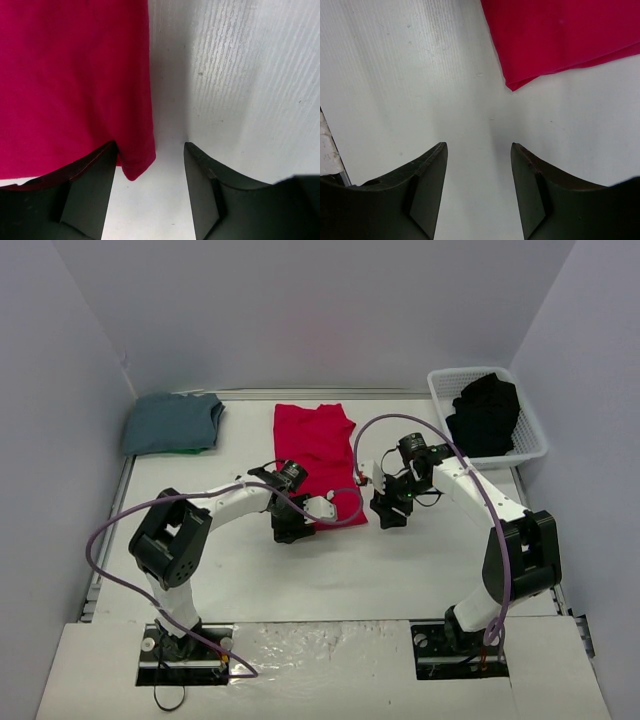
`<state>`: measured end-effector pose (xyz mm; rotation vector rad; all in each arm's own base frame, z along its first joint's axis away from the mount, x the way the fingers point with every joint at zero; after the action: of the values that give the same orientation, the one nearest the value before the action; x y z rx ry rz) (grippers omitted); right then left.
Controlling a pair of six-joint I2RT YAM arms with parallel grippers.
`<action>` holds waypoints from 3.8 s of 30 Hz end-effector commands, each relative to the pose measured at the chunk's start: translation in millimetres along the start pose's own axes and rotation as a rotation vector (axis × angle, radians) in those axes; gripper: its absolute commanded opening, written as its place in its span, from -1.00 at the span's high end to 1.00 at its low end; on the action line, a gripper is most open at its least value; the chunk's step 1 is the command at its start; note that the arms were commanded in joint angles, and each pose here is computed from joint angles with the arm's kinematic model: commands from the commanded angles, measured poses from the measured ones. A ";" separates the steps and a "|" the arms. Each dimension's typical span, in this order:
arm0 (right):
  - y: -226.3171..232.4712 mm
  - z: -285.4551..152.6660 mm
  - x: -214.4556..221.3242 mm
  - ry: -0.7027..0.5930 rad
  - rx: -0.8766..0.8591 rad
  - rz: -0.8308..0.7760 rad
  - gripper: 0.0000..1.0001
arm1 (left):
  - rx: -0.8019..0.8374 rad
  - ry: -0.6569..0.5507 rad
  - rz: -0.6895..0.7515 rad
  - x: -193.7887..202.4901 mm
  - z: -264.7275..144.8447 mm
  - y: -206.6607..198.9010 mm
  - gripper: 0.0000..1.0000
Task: Fold and stack the t-shirts
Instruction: Grab one side of the 2/3 rectangular tshirt with both arms
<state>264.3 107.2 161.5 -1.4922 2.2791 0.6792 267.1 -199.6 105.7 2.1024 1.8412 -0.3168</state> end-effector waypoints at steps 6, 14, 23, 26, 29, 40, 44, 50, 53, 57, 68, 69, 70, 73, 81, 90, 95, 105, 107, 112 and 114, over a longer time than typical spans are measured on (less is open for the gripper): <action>6.1 -3.7 9.0 0.015 -0.003 0.029 0.01 | 0.107 0.025 -0.004 -2.9 5.4 -1.0 -0.08; 6.9 0.1 12.7 0.016 -0.016 0.024 0.01 | 0.081 -0.017 -0.053 -3.1 0.1 -4.4 -0.01; 6.0 0.9 10.4 0.004 -0.024 0.018 0.01 | 0.072 -0.015 -0.098 7.0 -8.1 -16.2 0.28; 7.8 1.2 8.3 -0.013 -0.037 0.011 0.01 | 0.076 -0.016 -0.114 12.6 -9.6 -20.2 0.29; 11.5 2.0 7.0 -0.039 -0.064 -0.002 0.01 | 0.082 -0.041 -0.142 16.5 -12.3 -21.5 0.36; 19.6 24.4 -3.7 -0.070 -0.096 -0.107 -0.01 | 0.162 -0.178 -0.273 34.7 -22.1 -20.1 0.80; 29.4 41.1 -10.8 -0.021 -0.128 -0.152 0.03 | 0.181 -0.186 -0.287 33.4 -18.7 -20.3 0.89; 38.9 54.2 -21.1 -0.002 -0.162 -0.194 0.15 | 0.204 -0.192 -0.303 33.3 -15.3 -19.2 0.95; 38.7 59.2 -19.8 0.005 -0.176 -0.200 0.25 | 0.210 -0.195 -0.315 35.2 -13.4 -18.8 0.95; 35.0 67.3 -17.6 0.016 -0.182 -0.215 0.30 | 0.226 -0.207 -0.336 37.2 -11.9 -19.1 0.95; 24.2 83.8 -27.4 0.022 -0.208 -0.219 0.31 | 0.242 -0.214 -0.348 39.8 -10.3 -18.6 0.95; 24.0 84.4 -28.1 0.023 -0.210 -0.218 0.31 | 0.243 -0.215 -0.347 39.5 -10.5 -18.4 0.95; 23.7 84.9 -29.3 0.024 -0.211 -0.216 0.31 | 0.244 -0.214 -0.348 40.1 -10.4 -18.5 0.95; 24.3 84.3 -31.8 0.022 -0.207 -0.219 0.32 | 0.251 -0.213 -0.348 40.5 -10.4 -19.8 0.95; 21.7 95.2 -28.2 0.046 -0.230 -0.209 0.30 | 0.263 -0.210 -0.348 40.9 -8.7 -19.3 0.95; 21.1 118.1 -4.4 0.124 -0.284 -0.186 0.24 | 0.274 -0.220 -0.360 42.4 -10.2 -19.3 0.95; 18.2 121.4 -0.8 0.133 -0.257 -0.185 0.20 | 0.309 -0.236 -0.366 39.8 -10.6 -20.2 0.95; 8.9 136.3 29.5 0.205 -0.102 -0.160 0.50 | 0.339 -0.246 -0.364 38.8 -11.5 -23.4 0.95; 7.0 139.7 34.5 0.216 -0.067 -0.155 0.56 | 0.340 -0.244 -0.365 39.7 -11.5 -23.8 0.95; 5.8 136.5 30.2 0.212 -0.045 -0.129 1.00 | 0.346 -0.233 -0.364 39.9 -12.0 -23.8 0.95; 7.3 130.9 24.8 0.200 -0.042 -0.123 1.00 | 0.345 -0.227 -0.364 39.8 -14.5 -24.3 0.95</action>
<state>260.0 189.7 73.2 -1.7331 2.0783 0.7885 251.8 -155.7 93.5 1.7743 2.1557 -0.9542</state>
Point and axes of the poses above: each gripper's point midway between its finger pads, its own z axis out along the fingers, its own y axis along the line the jaws close on, x = y × z, the point moved 8 cm from there along -z, back along the fingers, and after that the axes turned 12 degrees about z, right-handed, at the moved point
